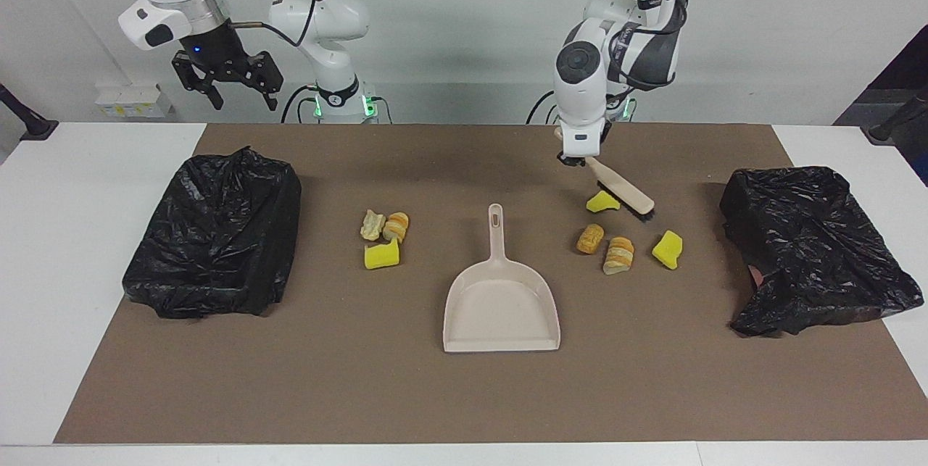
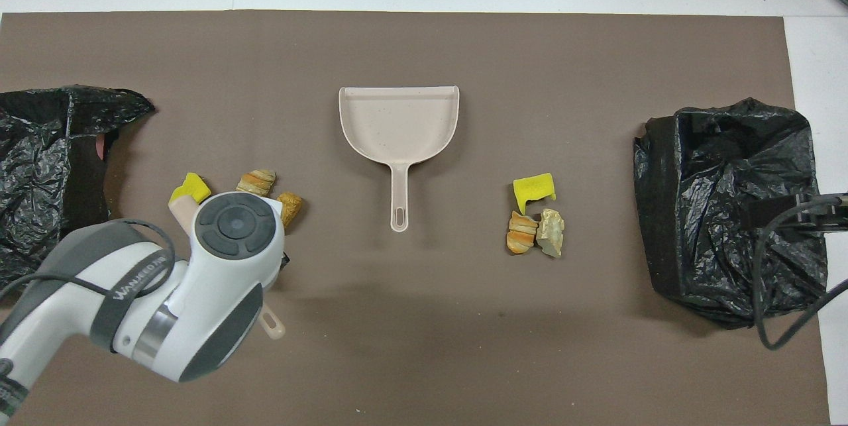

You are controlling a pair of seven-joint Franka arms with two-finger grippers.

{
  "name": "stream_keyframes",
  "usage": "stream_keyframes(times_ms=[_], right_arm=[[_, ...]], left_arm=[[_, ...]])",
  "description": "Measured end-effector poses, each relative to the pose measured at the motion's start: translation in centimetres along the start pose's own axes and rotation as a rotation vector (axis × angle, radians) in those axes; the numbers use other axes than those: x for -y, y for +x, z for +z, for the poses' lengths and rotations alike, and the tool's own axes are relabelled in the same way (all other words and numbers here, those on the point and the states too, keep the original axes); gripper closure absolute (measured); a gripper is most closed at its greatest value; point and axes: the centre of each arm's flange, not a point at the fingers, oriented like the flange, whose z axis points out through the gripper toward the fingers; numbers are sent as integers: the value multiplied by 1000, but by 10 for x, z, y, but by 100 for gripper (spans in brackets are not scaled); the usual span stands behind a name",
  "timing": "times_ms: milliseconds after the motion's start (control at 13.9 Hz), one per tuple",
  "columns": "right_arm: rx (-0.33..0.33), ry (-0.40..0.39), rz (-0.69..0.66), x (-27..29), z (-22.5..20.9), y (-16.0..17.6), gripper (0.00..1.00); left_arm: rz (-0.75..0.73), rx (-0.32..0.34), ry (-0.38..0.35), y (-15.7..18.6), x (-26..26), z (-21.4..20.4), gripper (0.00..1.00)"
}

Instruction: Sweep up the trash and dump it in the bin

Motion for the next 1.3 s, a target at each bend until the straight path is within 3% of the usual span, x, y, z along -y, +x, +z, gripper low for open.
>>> stream_keyframes(times_ms=[360,577,865,1081,1297], right_arm=[[0,0,0,0,0,0,0],[0,0,0,0,0,0,0],[0,0,0,0,0,0,0],[0,0,0,0,0,0,0],[0,0,0,0,0,0,0]], left_arm=[[101,38,-68,109,55,41,74],[239,36,-107,145,87,66,74],[475,24,-125,122,64,65,74],[692,55,-209,107,50,62,74],[815,51,-206,79,27,54,74]])
